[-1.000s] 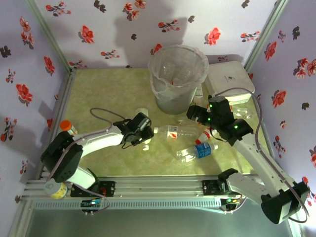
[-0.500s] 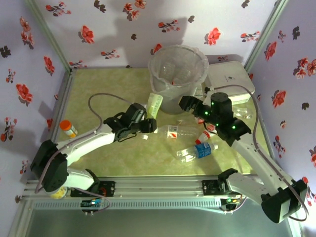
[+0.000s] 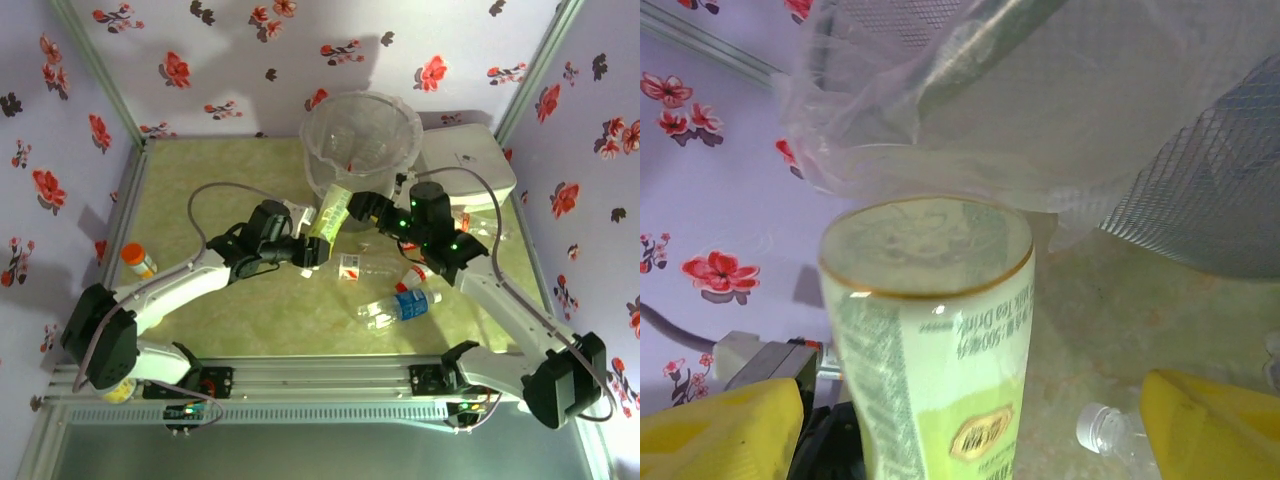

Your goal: Put the plastic bottles in the bin

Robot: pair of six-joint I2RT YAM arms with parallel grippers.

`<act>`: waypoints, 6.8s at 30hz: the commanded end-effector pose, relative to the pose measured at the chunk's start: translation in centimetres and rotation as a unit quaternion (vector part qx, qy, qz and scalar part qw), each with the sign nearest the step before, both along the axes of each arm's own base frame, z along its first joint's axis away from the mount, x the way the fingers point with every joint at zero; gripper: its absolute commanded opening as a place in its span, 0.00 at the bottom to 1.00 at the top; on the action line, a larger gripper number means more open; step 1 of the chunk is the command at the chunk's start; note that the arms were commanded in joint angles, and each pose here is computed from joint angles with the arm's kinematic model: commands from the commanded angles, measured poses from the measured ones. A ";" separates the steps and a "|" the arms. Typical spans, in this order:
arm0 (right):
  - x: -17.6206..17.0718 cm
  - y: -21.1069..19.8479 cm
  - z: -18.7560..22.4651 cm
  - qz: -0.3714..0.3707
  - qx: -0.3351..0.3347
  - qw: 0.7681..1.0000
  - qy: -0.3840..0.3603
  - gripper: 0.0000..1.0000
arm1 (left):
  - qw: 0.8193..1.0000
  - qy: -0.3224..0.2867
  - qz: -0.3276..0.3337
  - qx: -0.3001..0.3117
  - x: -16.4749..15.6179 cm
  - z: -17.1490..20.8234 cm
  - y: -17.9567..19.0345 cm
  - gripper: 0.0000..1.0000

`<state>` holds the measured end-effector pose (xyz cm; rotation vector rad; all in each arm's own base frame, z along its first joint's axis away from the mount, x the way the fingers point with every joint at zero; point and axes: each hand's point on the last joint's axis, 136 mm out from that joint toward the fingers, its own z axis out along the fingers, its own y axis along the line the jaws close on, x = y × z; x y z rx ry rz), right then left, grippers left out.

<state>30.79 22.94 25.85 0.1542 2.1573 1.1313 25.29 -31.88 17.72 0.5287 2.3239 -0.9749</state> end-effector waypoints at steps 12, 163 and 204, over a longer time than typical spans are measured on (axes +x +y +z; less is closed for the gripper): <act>1.2 3.9 0.0 0.031 0.023 0.999 -0.016 0.72 | 0.996 -0.007 -0.076 -0.039 -1.8 0.8 -2.2 0.00; -2.9 -13.6 6.2 -0.194 -0.039 0.977 -0.073 0.86 | 0.985 -0.141 -0.094 0.036 -4.4 3.6 -2.2 0.37; 0.6 4.9 3.3 0.008 0.043 0.999 -0.021 0.47 | 0.989 -0.141 -0.022 -0.036 -3.0 2.7 2.3 0.44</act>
